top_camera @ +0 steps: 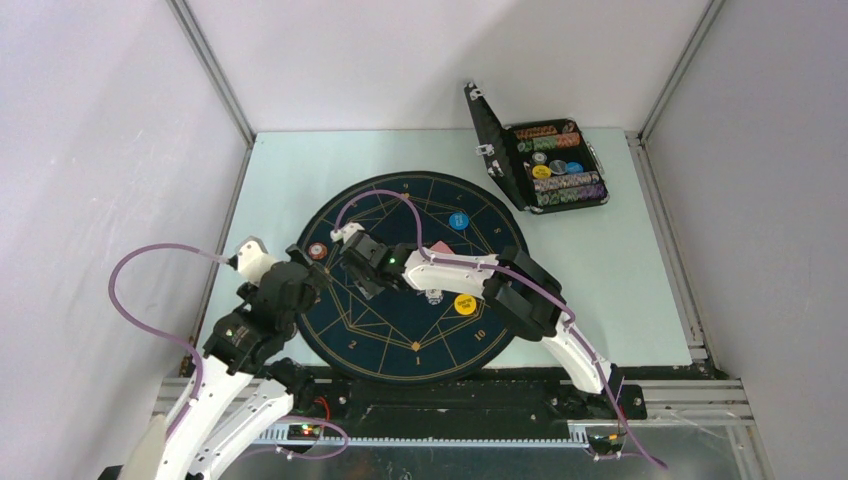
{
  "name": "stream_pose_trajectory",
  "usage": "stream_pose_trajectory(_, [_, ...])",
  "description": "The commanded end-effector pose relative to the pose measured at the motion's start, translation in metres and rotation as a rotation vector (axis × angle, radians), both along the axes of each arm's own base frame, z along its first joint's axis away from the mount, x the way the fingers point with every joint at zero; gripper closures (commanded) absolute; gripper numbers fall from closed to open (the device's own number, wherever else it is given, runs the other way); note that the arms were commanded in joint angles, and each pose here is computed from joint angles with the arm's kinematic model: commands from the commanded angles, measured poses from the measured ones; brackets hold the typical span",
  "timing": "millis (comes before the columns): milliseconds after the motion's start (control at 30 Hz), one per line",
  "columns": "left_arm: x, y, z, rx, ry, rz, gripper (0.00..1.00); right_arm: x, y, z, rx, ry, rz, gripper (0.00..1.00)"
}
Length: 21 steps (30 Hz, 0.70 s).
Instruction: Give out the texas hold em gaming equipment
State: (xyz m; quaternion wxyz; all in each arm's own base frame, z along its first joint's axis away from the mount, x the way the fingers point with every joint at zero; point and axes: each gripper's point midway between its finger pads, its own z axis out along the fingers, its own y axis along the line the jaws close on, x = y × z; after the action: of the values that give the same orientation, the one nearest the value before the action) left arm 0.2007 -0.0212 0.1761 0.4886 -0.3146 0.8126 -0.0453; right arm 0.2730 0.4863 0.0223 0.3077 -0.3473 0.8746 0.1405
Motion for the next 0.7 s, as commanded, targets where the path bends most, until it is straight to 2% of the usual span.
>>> stream_pose_trajectory(0, [0.004, 0.000, 0.006, 0.006, -0.024, 0.001, 0.02, 0.008, 0.020, 0.061, 0.132, -0.070, 0.010, 0.79])
stream_pose_trajectory(433, [0.003, 0.001, 0.006, 0.008, -0.021, 0.005, 0.02, 0.013, 0.013, 0.086, 0.175, -0.084, -0.008, 0.81])
stream_pose_trajectory(567, [0.002, 0.002, 0.006, 0.005, -0.026, 0.010, 0.02, 0.032, -0.009, 0.095, 0.182, -0.089, -0.069, 0.82])
stream_pose_trajectory(667, [0.002, 0.002, 0.005, 0.005, -0.027, 0.011, 0.02, 0.062, -0.044, 0.097, 0.158, -0.099, -0.159, 0.82])
